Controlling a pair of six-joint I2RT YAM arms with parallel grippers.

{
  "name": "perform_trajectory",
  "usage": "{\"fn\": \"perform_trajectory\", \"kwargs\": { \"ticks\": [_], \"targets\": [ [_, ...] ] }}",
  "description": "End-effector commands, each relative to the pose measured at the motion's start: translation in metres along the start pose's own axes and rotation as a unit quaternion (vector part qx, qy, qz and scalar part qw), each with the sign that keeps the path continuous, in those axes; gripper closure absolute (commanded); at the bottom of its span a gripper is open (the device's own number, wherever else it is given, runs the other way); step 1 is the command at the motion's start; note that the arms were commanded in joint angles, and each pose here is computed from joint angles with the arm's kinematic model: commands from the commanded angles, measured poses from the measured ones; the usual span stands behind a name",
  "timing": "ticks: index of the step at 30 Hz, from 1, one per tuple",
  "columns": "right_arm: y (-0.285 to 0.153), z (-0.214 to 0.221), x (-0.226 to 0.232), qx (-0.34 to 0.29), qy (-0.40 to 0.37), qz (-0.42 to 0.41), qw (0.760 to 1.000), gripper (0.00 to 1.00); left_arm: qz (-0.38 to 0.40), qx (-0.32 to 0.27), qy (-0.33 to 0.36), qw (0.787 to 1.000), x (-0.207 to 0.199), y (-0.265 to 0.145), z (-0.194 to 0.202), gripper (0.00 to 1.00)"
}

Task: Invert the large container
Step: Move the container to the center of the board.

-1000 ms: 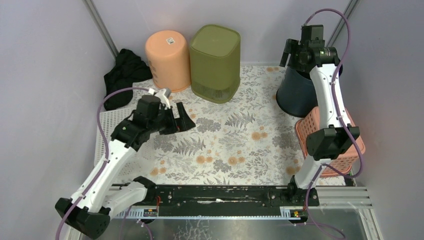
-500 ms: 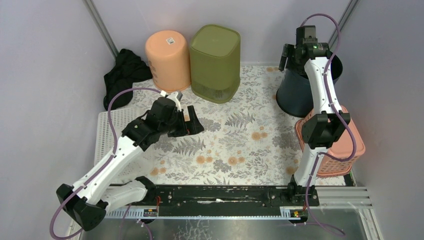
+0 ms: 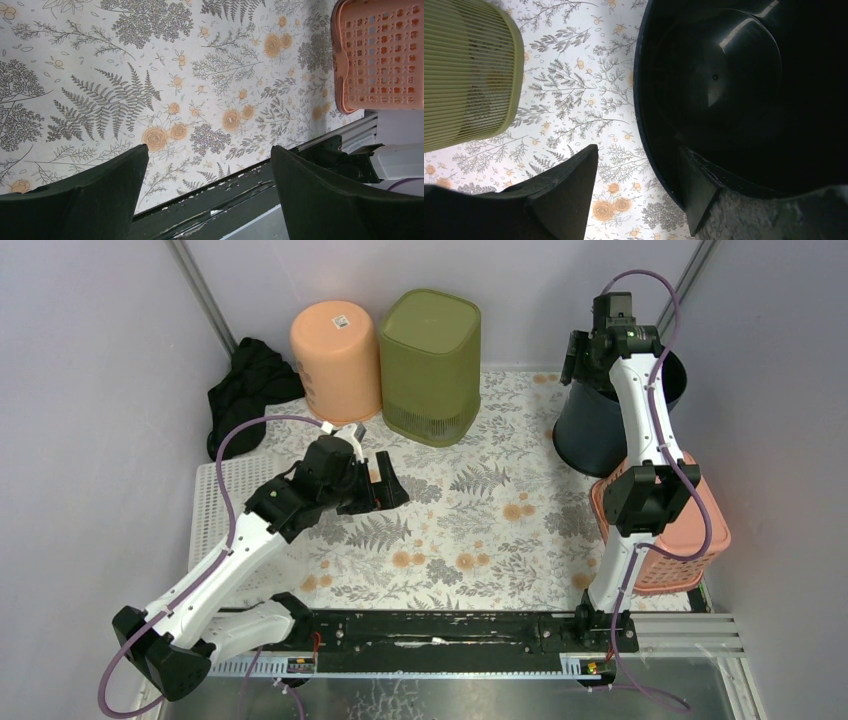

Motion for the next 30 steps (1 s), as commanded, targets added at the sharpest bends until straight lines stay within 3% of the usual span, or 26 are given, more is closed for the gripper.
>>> {"fn": "perform_trajectory", "kwargs": {
  "ticks": [1,12,24,30],
  "targets": [
    [0.008,0.025,0.008,0.06,-0.004,-0.025,0.998,0.35,0.02,-0.031,0.002,0.999,-0.006,0.002,-0.007,0.0],
    [0.014,0.034,0.013,0.077,0.002,-0.041,0.996,0.51,0.025,-0.031,0.002,0.999,-0.009,0.004,-0.008,0.0],
    [-0.013,0.043,0.039,0.063,-0.02,-0.088,0.994,0.89,0.03,-0.036,0.0,0.999,-0.013,0.006,-0.011,0.0],
    [-0.041,0.053,0.074,0.045,-0.064,-0.109,0.991,0.93,0.032,-0.04,0.0,0.999,-0.016,0.006,-0.013,0.0]
  ]
}}
Point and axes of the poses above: each gripper's point midway between its finger pads, its own y axis out along the fingers, its own x axis along the line the jaws close on, z = x × y, the point moved 6 cm from there along -y, back along the fingers, and after that the axes turned 2 degrees about -y, right-handed, at the moved point
